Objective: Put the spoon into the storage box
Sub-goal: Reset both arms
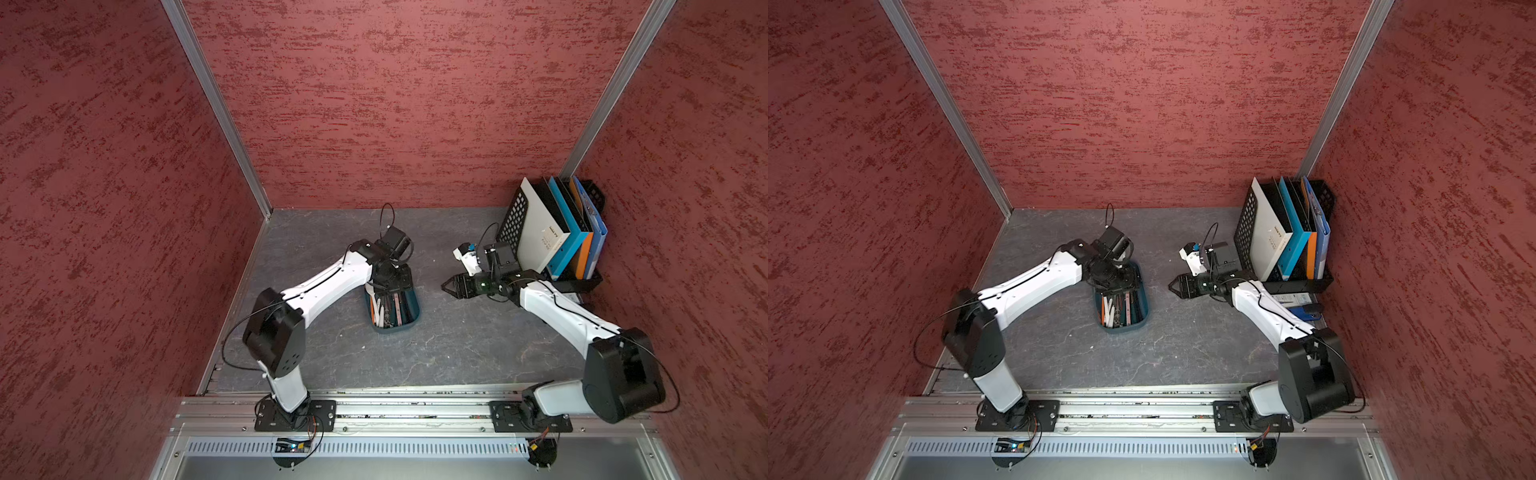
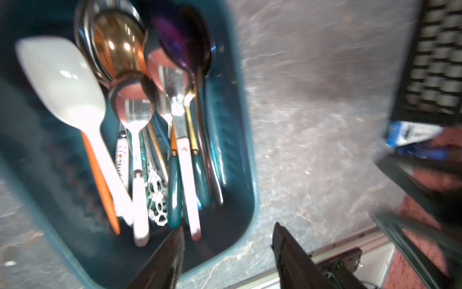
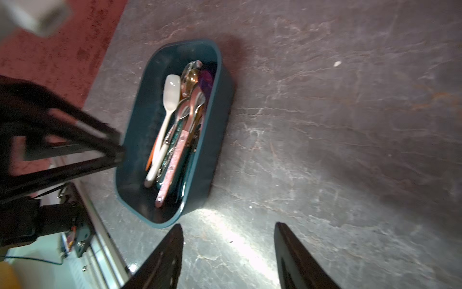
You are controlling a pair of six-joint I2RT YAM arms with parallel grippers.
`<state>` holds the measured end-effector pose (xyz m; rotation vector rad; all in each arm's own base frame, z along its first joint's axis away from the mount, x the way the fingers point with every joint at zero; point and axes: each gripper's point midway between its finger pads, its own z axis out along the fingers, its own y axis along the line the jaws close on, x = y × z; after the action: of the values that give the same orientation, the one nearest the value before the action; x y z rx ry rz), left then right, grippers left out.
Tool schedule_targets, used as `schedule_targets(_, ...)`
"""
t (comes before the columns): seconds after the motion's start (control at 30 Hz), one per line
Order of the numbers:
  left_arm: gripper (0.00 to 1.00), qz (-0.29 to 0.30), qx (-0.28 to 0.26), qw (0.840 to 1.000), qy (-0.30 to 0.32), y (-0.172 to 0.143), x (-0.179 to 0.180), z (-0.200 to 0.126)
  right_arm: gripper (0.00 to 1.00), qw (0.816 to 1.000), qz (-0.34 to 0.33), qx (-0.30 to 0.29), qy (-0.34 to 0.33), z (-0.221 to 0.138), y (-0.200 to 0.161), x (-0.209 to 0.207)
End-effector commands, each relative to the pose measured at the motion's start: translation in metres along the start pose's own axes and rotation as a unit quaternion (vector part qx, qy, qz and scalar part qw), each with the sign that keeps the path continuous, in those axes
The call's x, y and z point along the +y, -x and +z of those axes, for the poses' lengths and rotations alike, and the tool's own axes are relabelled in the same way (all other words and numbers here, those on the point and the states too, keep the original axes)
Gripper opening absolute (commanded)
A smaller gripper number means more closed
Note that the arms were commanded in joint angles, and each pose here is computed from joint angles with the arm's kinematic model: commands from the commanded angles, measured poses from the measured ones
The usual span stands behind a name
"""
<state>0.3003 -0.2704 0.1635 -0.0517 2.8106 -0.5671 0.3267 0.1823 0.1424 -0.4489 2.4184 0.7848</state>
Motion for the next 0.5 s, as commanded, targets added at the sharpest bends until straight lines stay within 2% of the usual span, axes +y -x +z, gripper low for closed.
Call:
schedule_targets(0.0, 0.66, 0.059, -0.121, 0.991, 0.017, 0.020, 0.016, -0.038, 0.64, 0.992, -0.034, -0.052, -0.109, -0.020, 0.024, -0.035)
schedule_targets(0.07, 0.71, 0.066, -0.184, 0.980, 0.039, 0.026, 0.044, -0.060, 0.71, 0.982, -0.037, -0.082, -0.167, -0.028, 0.033, -0.059)
schedule_targets(0.13, 0.83, 0.070, -0.255, 0.962, 0.069, 0.030, 0.080, -0.082, 0.81, 0.968, -0.037, -0.115, -0.221, -0.038, 0.041, -0.084)
schedule_targets(0.2, 0.97, 0.075, -0.303, 0.945, 0.096, 0.029, 0.115, -0.091, 0.94, 0.950, -0.042, -0.146, -0.274, -0.047, 0.047, -0.109)
schedule_targets(0.23, 1.00, 0.071, -0.327, 0.935, 0.116, 0.029, 0.137, -0.094, 0.98, 0.939, -0.046, -0.159, -0.300, -0.051, 0.049, -0.120)
schedule_targets(0.33, 1.00, 0.042, -0.379, 0.912, 0.155, 0.030, 0.189, -0.100, 0.99, 0.921, -0.045, -0.181, -0.343, -0.051, 0.045, -0.151)
schedule_targets(0.47, 1.00, 0.027, -0.450, 0.873, 0.186, 0.036, 0.230, -0.106, 0.99, 0.912, -0.032, -0.210, -0.352, -0.041, 0.035, -0.179)
